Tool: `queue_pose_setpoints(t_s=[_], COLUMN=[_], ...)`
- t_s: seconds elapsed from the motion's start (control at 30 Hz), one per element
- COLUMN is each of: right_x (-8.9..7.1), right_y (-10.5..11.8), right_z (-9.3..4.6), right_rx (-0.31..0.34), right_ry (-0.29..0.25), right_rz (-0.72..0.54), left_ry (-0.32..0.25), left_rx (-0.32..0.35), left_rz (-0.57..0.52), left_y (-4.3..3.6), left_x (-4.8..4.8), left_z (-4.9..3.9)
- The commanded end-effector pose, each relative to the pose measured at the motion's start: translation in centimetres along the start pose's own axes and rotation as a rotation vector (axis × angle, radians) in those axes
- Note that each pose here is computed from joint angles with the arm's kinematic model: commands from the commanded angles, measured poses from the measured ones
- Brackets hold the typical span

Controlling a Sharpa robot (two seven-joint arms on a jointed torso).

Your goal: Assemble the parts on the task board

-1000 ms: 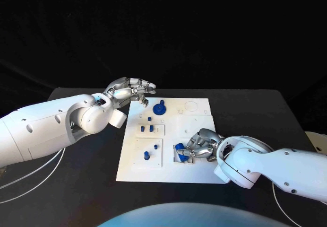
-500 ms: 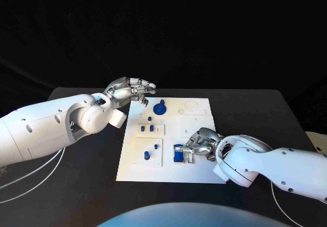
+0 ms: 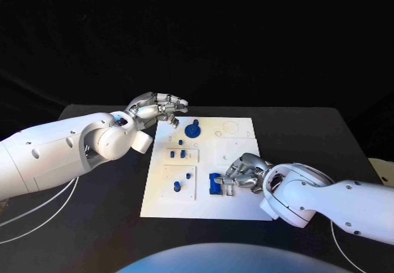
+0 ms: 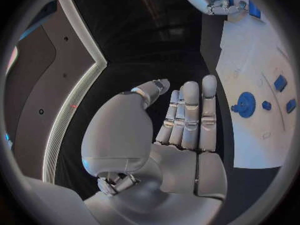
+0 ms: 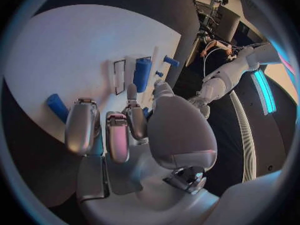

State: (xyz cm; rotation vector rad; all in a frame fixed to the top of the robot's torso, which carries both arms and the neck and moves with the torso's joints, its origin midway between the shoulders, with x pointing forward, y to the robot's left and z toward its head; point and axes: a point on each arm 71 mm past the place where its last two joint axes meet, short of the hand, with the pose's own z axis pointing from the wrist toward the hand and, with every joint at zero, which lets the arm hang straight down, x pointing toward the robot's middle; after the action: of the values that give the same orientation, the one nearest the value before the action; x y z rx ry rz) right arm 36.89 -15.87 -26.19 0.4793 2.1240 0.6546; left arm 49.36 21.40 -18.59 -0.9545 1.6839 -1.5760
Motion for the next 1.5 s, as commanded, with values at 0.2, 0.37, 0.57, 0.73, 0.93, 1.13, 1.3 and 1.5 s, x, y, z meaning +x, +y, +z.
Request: queue_pose_setpoints(t_s=[0.2,0.37,0.57,0.73,0.93,1.13,1.3,1.5], right_x=[-2.1,-4.6,-6.1,-6.0,-5.1,-4.0,-3.1,-2.5], right_y=[-1.1,-3.2,-5.4,-6.4,-7.1,-7.5,-7.5,-7.2], right_z=[-1.4,-2.5,-3.4,-3.8,-3.7,-3.3,-3.0,-2.6], right_rx=[-0.051,-0.026,0.013,0.035,0.054,0.069,0.067,0.057], right_ry=[-0.096,-0.168,-0.212,-0.212,-0.196,-0.171,-0.151,-0.141], right_rz=[-0.059,-0.118,-0.181,-0.205,-0.227,-0.237,-0.244,-0.265], left_ry=[0.013,0.01,0.01,0.011,0.014,0.014,0.014,0.013], left_rx=[0.007,0.011,0.013,0.014,0.013,0.011,0.011,0.01], left_rz=[-0.002,-0.001,-0.001,-0.001,-0.002,-0.002,-0.002,-0.002], left_y=[-0.11,-0.14,-0.16,-0.15,-0.12,-0.08,-0.08,-0.08], left_x=[0.13,0.09,0.05,0.06,0.12,0.05,0.02,-0.01], left_z=[-0.01,-0.06,-0.13,-0.11,-0.07,-0.12,-0.15,-0.19])
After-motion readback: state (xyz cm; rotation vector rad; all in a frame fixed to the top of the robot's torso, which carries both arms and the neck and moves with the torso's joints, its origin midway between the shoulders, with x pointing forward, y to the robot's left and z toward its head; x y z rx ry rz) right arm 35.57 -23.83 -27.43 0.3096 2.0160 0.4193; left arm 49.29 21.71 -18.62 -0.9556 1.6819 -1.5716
